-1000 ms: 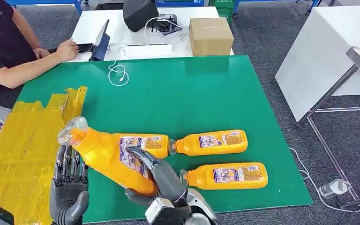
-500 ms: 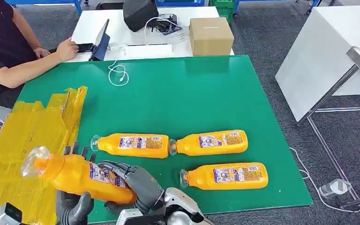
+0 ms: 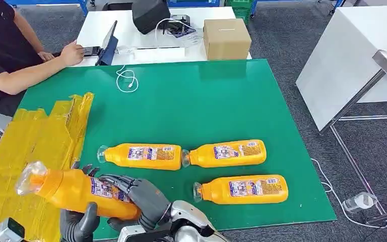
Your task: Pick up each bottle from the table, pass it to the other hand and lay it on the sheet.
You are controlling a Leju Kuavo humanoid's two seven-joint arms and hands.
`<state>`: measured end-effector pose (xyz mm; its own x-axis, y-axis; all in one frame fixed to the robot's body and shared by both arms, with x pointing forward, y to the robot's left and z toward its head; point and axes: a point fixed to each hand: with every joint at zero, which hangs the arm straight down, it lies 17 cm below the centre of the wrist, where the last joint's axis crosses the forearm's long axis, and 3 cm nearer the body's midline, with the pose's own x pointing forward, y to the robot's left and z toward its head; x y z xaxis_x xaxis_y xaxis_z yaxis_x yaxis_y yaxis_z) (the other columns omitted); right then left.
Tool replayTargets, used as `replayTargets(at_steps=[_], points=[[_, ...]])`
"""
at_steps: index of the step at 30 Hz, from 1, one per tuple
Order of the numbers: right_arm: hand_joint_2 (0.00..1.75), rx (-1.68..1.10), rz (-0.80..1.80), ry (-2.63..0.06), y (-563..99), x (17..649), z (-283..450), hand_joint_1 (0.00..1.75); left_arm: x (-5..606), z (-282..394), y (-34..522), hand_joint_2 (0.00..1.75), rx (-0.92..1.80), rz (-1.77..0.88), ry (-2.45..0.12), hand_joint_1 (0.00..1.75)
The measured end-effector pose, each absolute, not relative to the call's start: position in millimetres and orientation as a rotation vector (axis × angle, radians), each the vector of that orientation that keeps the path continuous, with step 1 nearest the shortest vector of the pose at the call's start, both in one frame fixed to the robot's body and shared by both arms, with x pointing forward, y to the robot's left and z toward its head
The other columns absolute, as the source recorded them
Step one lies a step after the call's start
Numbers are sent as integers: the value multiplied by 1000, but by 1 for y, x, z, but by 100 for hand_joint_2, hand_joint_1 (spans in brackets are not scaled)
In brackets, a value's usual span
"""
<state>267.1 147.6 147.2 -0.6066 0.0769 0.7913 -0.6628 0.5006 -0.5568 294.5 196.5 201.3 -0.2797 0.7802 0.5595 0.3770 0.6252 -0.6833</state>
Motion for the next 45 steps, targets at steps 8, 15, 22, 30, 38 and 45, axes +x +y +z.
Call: replayTargets(at_steps=[8, 15, 22, 30, 38, 45], points=[[175, 476, 1164, -1941, 147, 268, 146, 175, 296, 202, 200, 175, -908, 532, -1901, 175], [175, 408, 1135, -1950, 142, 278, 145, 0, 301, 200, 202, 175, -754, 480, -1955, 175], [175, 239, 1027, -1951, 110, 304, 150, 0, 317, 203, 256, 175, 206, 139, -2137, 175], [175, 91, 953, -1925, 54, 364, 154, 0, 335, 195, 317, 175, 861, -203, -2033, 175], [175, 21, 985, -1872, 33, 416, 163, 0, 361, 129, 319, 175, 1035, -659, -1785, 175], [175, -6, 1012, -1836, 28, 435, 158, 0, 369, 98, 317, 175, 973, -746, -1724, 175]])
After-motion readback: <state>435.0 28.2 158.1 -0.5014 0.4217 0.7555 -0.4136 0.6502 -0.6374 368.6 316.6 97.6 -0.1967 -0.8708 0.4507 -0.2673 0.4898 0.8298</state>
